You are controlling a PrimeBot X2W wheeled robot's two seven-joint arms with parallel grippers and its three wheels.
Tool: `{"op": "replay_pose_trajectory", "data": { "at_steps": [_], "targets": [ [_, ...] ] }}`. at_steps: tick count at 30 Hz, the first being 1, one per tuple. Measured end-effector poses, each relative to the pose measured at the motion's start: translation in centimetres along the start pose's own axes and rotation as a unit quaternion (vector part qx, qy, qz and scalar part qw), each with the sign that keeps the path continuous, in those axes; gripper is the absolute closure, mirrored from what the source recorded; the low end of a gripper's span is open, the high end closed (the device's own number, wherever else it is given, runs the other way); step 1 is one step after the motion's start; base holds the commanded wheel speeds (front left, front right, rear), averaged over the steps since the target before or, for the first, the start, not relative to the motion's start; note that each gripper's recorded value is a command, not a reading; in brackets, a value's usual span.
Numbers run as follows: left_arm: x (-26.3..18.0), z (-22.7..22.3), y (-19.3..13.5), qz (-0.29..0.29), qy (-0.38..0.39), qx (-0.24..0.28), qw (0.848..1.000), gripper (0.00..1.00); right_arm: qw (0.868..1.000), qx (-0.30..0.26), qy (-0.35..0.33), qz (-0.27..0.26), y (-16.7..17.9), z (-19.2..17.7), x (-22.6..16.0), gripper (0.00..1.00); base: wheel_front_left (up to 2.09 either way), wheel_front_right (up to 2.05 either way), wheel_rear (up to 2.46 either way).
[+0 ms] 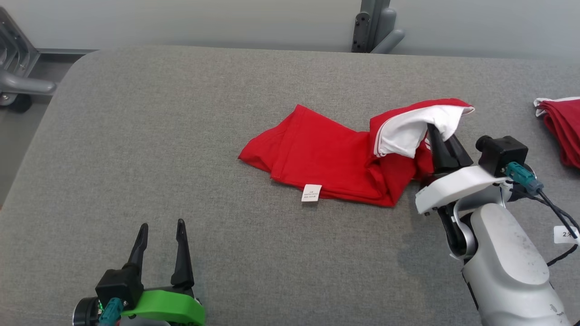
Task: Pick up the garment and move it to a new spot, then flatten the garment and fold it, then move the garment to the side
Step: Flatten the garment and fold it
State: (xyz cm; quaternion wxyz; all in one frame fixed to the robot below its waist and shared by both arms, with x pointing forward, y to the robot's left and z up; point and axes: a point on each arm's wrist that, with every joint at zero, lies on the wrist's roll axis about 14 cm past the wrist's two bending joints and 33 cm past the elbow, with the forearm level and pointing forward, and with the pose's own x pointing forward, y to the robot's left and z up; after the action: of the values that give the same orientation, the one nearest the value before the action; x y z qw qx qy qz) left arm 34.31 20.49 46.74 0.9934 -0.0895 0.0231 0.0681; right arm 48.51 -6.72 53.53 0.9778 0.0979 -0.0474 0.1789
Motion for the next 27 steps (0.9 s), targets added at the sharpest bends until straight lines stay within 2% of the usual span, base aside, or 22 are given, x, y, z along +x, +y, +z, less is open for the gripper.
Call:
{"op": "replay_pose_trajectory", "data": {
  "at_steps": [4, 10, 19, 27],
  "targets": [
    [0.0, 0.1, -0.4, -0.004, -0.002, -0.003, 1.0, 0.0, 0.998, -0.016, -0.055, 0.014, 0.3, 3.8, 0.1, 1.0, 0.0, 0.0, 0.0],
    [0.2, -0.1, -1.0, -0.012, 0.0, -0.006, 1.0, 0.0, 0.998, -0.003, -0.06, -0.01, -1.0, 4.2, -2.6, 1.0, 0.0, 0.0, 0.0],
    [1.4, -0.7, -3.5, -0.052, 0.009, -0.008, 0.999, 0.0, 0.991, 0.021, 0.01, -0.134, -7.0, 0.0, -10.8, 1.0, 0.0, 0.0, 0.0],
    [2.6, -1.4, -5.4, -0.081, 0.019, -0.003, 0.997, 0.0, 0.979, 0.025, 0.088, -0.185, -8.8, -4.1, -15.3, 1.0, 0.0, 0.0, 0.0]
  ]
}}
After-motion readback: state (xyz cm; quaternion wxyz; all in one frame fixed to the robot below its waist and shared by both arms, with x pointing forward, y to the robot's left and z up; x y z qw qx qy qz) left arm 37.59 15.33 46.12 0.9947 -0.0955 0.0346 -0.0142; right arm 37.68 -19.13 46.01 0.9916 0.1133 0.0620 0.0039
